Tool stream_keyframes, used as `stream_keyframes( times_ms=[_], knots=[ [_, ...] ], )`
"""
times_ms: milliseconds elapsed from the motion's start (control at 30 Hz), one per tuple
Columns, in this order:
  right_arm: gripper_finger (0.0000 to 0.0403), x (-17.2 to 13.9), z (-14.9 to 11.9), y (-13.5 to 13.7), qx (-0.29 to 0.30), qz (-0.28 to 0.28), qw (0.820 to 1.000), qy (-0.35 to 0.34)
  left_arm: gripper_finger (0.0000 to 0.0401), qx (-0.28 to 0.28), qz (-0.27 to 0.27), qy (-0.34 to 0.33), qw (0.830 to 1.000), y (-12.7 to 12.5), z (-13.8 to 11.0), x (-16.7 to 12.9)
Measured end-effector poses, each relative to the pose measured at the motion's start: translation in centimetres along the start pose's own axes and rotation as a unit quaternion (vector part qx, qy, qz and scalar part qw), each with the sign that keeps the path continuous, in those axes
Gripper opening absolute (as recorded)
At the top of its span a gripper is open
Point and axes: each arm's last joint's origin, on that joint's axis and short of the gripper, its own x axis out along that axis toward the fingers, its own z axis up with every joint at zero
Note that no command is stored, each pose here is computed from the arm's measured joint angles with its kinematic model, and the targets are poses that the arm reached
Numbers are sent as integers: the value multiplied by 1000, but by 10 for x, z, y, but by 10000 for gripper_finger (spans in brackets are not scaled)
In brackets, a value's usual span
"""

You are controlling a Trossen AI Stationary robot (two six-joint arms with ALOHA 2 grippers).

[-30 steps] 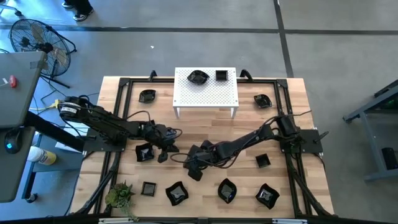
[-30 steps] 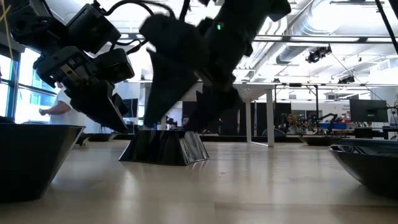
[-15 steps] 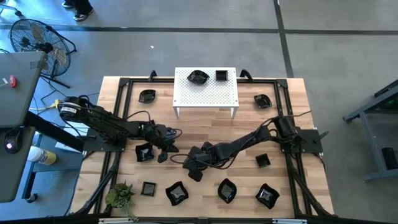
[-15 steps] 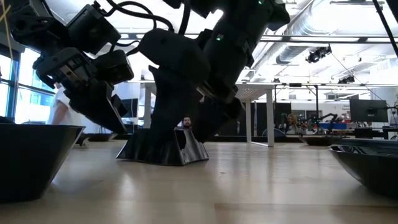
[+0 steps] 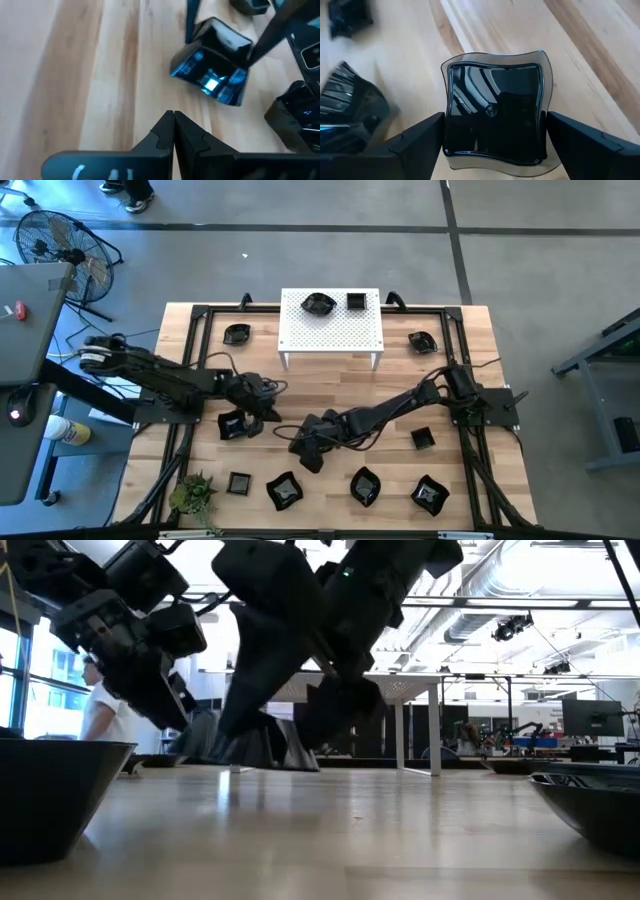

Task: Pick & Place Mini shaped plates
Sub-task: Put the distorted square plate on the shelf

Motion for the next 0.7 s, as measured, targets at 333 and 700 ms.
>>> stream_keyframes(
  times_ms=[333, 700],
  knots=[
    [338, -35, 23, 7, 17, 12, 997, -80, 0, -165, -133, -73, 974, 9, 23, -63],
    [338, -85, 50, 14, -65, -21, 974, -214, 2, -281, -235, -114, 924, 10, 39, -105]
  ],
)
